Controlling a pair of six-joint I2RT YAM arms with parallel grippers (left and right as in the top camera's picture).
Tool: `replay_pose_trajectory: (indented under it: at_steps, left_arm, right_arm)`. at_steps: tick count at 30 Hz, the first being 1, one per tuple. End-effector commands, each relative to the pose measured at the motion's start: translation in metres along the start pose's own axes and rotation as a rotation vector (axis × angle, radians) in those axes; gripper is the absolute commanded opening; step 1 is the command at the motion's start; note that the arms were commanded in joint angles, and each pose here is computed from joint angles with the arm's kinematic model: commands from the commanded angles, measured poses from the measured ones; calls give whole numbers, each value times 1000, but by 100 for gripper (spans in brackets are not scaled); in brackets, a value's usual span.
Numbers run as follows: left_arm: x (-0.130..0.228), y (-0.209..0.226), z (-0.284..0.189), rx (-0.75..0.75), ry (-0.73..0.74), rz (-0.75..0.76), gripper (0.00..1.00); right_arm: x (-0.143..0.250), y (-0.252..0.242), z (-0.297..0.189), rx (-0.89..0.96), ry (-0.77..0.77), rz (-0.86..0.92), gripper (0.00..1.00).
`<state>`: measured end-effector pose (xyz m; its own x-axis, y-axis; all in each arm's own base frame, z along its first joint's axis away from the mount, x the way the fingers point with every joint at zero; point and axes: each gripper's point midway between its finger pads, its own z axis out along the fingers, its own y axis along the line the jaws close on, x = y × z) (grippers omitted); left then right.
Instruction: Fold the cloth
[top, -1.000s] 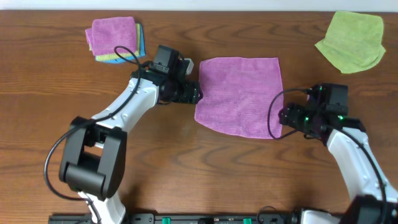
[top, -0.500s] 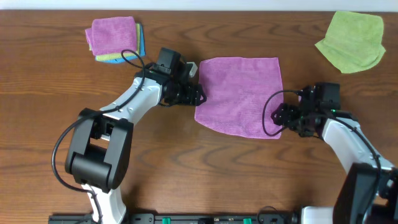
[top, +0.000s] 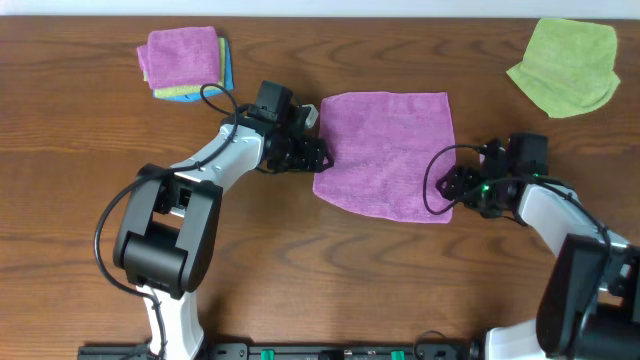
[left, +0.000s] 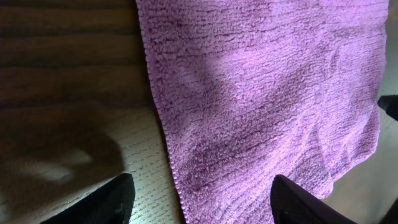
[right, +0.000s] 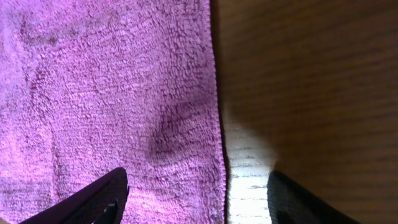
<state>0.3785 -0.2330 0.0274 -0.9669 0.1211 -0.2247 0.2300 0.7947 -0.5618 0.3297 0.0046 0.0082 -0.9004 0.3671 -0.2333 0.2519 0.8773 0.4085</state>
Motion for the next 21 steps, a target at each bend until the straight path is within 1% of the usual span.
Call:
replay_pose_trajectory:
  at_steps: [1,7,10,14,17,19,21]
  left_arm:
    - [5,1,4,14,18,-26,71]
    - [11,4,19,14,45,-57,71]
    - [13,-2,28,50,58,-66,72]
    - [16,-5,37,86,72,-96,70]
    - [12,-6,37,94,61,-89,70]
    - [11,-7,37,95,56,-88,68]
    - [11,-7,37,96,55,-87,65]
  right_arm:
    - [13,-6,15,-15,61,12,71]
    - [26,-14,36,-21,124,38,71]
    - [32,-17,42,-19,151,50,71]
    - [40,-21,42,1,182,48,68]
    - [49,-32,38,42,216,72,67]
    - [53,-35,36,47,233,86,67]
    - [54,-37,35,48,237,93,64]
